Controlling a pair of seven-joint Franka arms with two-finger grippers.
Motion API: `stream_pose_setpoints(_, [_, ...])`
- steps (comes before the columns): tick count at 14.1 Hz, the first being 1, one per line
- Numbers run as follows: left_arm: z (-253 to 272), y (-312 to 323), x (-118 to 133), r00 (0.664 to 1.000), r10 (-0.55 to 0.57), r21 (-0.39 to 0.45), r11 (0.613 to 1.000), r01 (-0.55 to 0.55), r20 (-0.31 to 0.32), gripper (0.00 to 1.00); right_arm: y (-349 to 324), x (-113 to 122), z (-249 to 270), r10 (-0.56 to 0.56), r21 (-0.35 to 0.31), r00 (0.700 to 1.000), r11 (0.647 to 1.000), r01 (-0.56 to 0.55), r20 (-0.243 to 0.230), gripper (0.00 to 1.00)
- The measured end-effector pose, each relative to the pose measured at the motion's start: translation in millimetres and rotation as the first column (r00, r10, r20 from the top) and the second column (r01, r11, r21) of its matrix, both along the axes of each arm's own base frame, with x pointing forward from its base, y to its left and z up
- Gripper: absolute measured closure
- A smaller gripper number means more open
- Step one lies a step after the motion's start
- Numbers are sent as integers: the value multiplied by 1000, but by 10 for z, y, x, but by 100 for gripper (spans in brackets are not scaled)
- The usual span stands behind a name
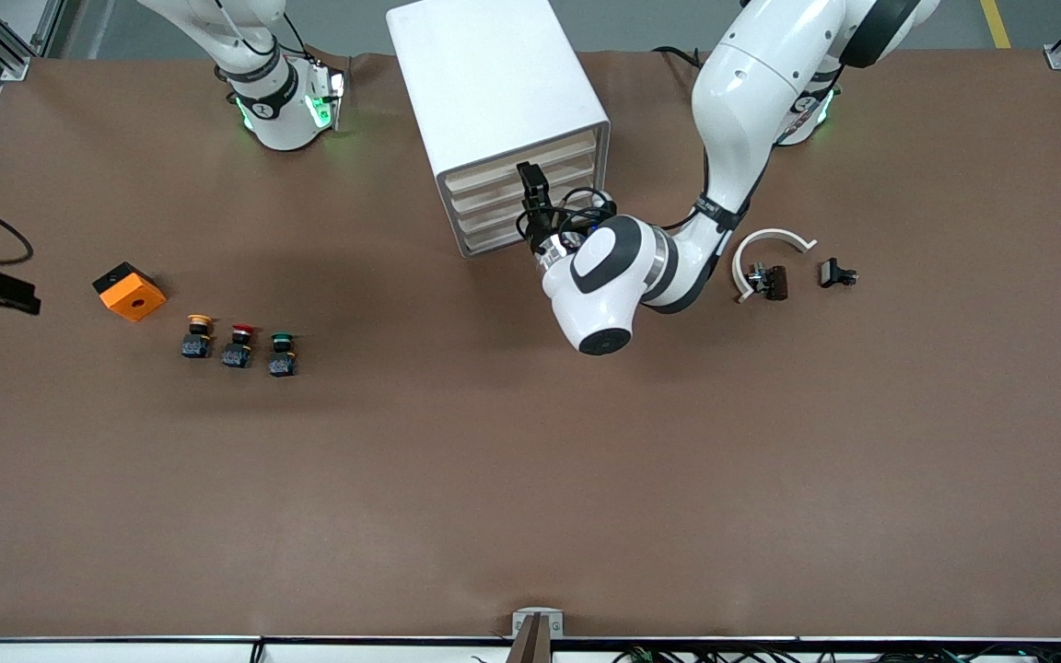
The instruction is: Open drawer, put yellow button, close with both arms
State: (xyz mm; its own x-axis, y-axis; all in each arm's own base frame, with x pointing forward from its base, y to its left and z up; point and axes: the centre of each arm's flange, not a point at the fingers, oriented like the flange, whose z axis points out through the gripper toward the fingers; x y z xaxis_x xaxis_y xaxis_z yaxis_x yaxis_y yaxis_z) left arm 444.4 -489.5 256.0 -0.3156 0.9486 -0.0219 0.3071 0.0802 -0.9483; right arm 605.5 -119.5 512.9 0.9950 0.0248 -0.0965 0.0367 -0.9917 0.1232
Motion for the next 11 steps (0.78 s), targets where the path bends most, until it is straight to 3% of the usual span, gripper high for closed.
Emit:
stream_pose_setpoints(5, [6,-94,-108,1000,-18,13,1000,18,-7,35,3,-49,-1003,42,-5,997,999,-42,60,0])
stream_pose_setpoints(6, [7,-121,-138,1000,-24,15,1000,24,-7,41,2,-97,-1195,47,-3,996,999,-47,73,0])
stream_pose_setpoints(10, [61,-141,-154,999,-29,17,999,29,-23,85,73,-318,-1826,67,13,994,998,-69,89,0])
stream_pose_setpoints(11, [60,-134,-146,999,-25,24,999,26,-26,86,89,-362,-1956,70,17,994,997,-72,86,0])
